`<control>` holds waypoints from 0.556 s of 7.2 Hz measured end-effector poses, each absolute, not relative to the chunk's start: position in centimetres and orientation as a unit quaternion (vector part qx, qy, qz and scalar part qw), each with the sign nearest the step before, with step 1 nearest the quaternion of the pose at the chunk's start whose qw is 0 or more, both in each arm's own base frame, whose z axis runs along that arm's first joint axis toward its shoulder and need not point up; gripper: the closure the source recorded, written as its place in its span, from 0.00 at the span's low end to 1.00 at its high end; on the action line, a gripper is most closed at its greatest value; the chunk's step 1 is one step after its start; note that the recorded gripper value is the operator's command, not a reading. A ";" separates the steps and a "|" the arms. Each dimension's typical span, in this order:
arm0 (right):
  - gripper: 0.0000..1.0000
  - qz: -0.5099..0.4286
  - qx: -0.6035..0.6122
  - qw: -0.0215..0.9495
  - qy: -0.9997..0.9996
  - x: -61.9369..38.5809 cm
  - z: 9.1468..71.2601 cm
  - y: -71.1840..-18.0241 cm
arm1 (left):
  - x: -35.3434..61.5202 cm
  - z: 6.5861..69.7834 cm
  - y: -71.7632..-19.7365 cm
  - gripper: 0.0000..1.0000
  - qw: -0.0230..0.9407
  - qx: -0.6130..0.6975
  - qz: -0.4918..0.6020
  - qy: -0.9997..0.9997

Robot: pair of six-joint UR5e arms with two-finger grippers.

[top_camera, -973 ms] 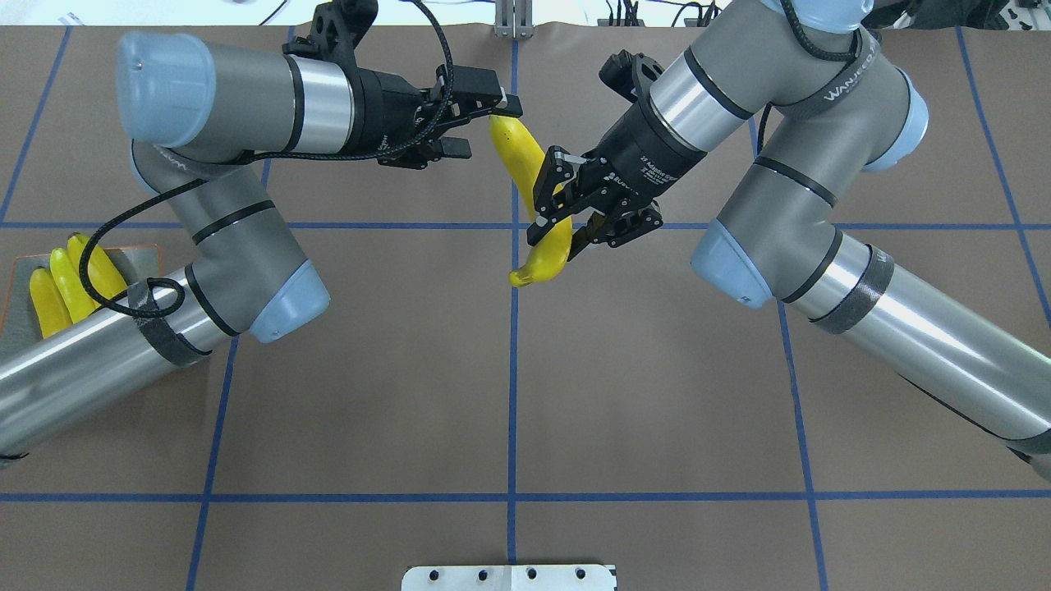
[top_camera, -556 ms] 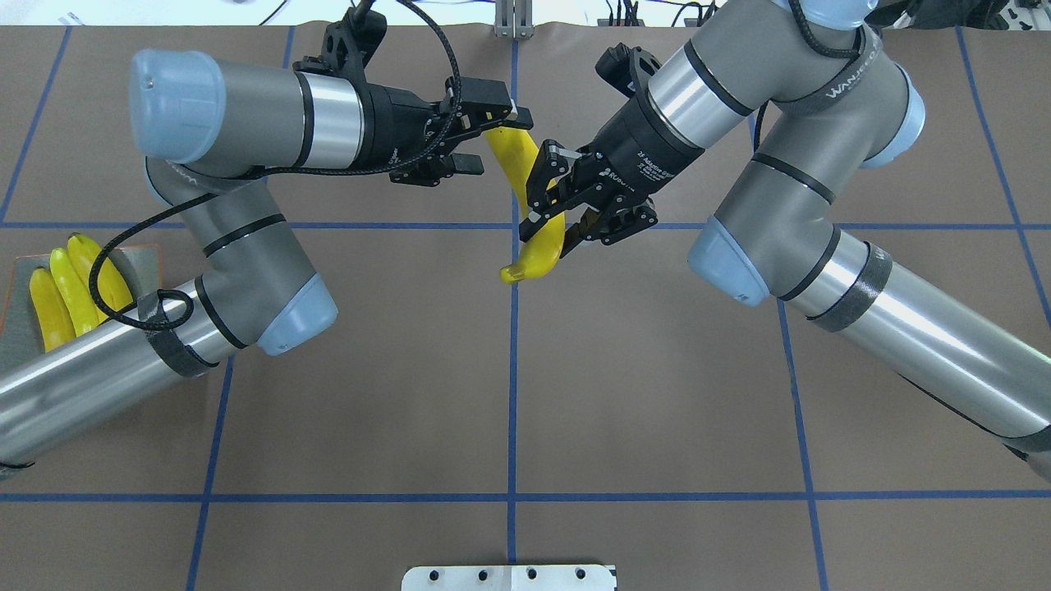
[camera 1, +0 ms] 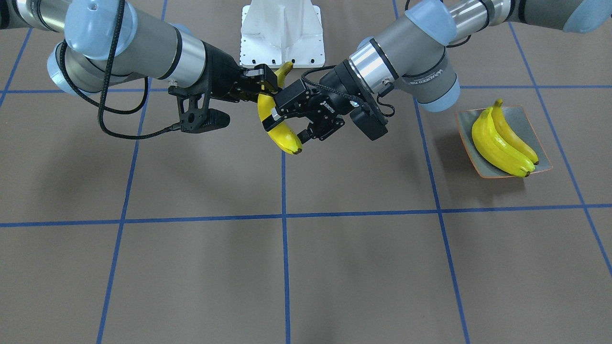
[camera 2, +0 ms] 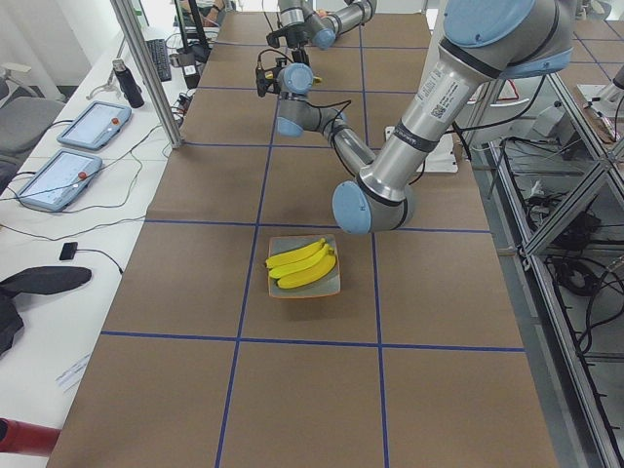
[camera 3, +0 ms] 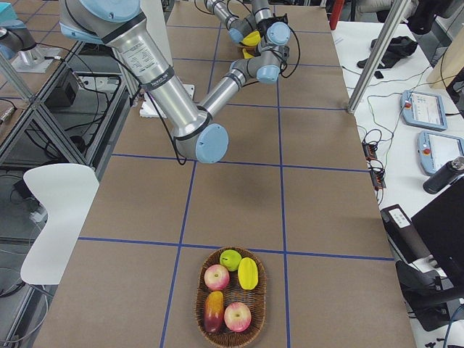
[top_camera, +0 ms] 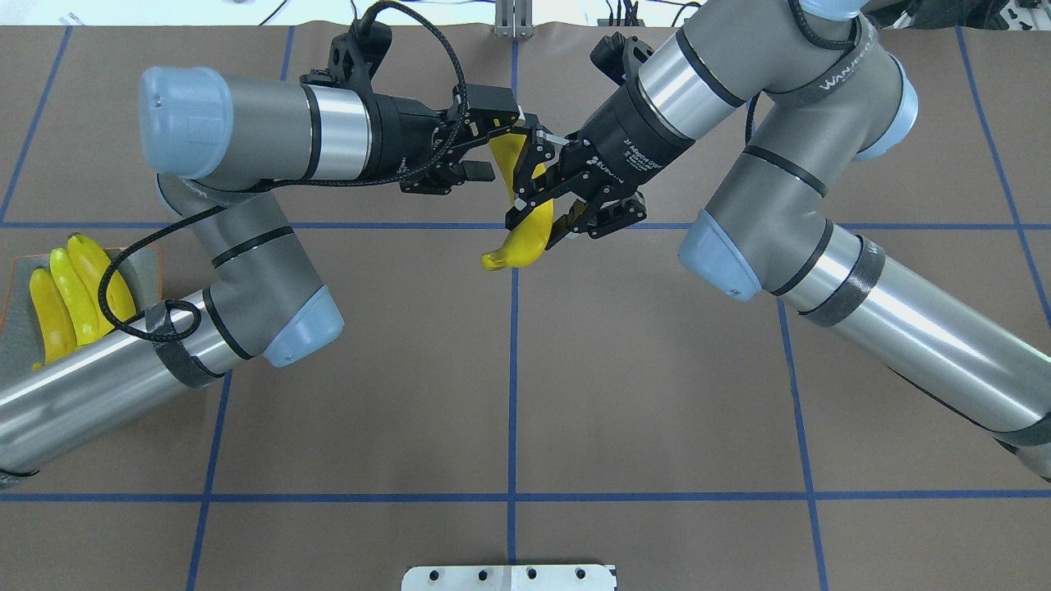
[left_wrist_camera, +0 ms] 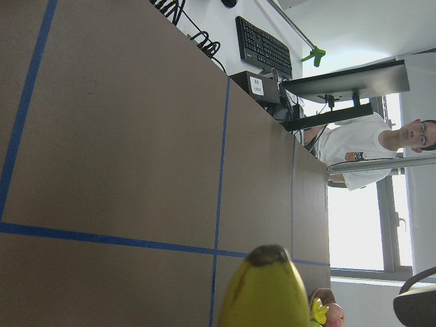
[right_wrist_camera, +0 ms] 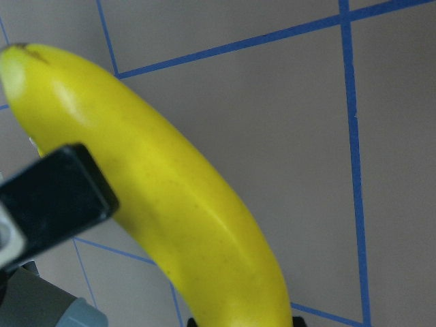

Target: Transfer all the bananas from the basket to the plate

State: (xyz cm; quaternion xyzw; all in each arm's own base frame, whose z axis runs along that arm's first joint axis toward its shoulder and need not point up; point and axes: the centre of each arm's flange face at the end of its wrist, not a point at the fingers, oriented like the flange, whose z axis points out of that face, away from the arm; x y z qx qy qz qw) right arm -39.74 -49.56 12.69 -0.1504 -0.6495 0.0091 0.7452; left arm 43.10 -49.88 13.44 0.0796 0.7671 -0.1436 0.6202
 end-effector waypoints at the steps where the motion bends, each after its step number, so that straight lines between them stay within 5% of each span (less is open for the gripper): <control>1: 1.00 0.015 -0.150 0.744 -0.650 -39.7 12.5 -49.6 | 43.2 13.4 -49.7 0.18 0.619 0.077 -0.144 0.768; 4: 1.00 0.031 -0.149 0.739 -0.657 -39.7 12.2 -49.6 | 43.4 13.1 -49.2 0.18 0.615 0.074 -0.140 0.772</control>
